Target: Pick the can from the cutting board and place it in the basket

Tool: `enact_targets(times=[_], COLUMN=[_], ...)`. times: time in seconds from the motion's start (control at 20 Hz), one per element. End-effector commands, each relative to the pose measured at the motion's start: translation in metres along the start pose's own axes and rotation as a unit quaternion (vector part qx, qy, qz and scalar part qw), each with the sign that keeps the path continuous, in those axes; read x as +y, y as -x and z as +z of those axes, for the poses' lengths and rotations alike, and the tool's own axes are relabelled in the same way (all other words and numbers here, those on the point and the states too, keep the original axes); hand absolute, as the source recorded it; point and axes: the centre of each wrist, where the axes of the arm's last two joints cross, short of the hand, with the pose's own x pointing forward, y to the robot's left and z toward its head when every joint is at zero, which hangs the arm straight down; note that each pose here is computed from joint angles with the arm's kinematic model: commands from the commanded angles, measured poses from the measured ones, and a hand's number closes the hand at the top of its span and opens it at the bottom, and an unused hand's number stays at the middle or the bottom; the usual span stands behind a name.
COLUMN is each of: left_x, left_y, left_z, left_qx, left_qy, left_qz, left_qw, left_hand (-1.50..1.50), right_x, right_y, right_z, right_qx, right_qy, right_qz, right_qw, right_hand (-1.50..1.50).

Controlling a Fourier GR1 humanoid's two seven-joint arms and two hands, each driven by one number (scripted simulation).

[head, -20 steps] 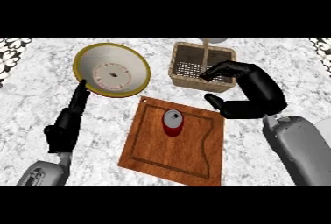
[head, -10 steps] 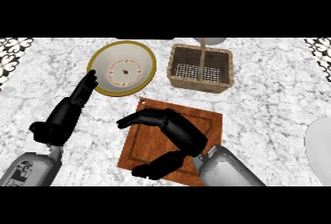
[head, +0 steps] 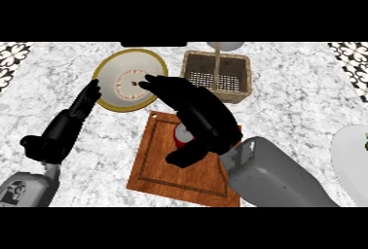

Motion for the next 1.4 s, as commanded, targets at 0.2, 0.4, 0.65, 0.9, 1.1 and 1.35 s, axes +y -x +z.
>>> enact_targets(times=[0.2,0.4,0.65,0.9,1.1,1.35], left_x=[0.015,-0.001,0.005,0.000,-0.006,-0.011], left_y=[-0.003,-0.001,-0.018,-0.014,-0.022,-0.008], left_z=[0.002,0.001,-0.009,0.012,0.004,0.008], left_qx=[-0.001,-0.006,-0.009,-0.015,-0.007,-0.018], left_qy=[0.006,-0.002,0.001,0.011,0.013,0.006], left_qz=[-0.002,0.003,0.001,0.004,0.000,0.004], left_qw=[1.0000,1.0000,1.0000,0.9998,0.9999,0.9998], left_hand=[0.00,0.00,0.00,0.00,0.00,0.00], right_x=[-0.069,-0.098,-0.126,-0.130,-0.110,-0.098], right_y=[-0.040,-0.041,-0.054,-0.033,-0.036,0.016], right_z=[-0.013,-0.011,0.014,0.034,0.036,0.032], right_qx=[0.088,0.111,0.118,0.131,0.132,0.139], right_qy=[-0.166,-0.241,-0.245,-0.235,-0.219,-0.210], right_qz=[0.160,0.152,0.135,0.119,0.109,0.082], right_qw=[0.969,0.952,0.953,0.956,0.961,0.964], right_hand=[-1.50,-1.50,-1.50,-1.50,-1.50,-1.50])
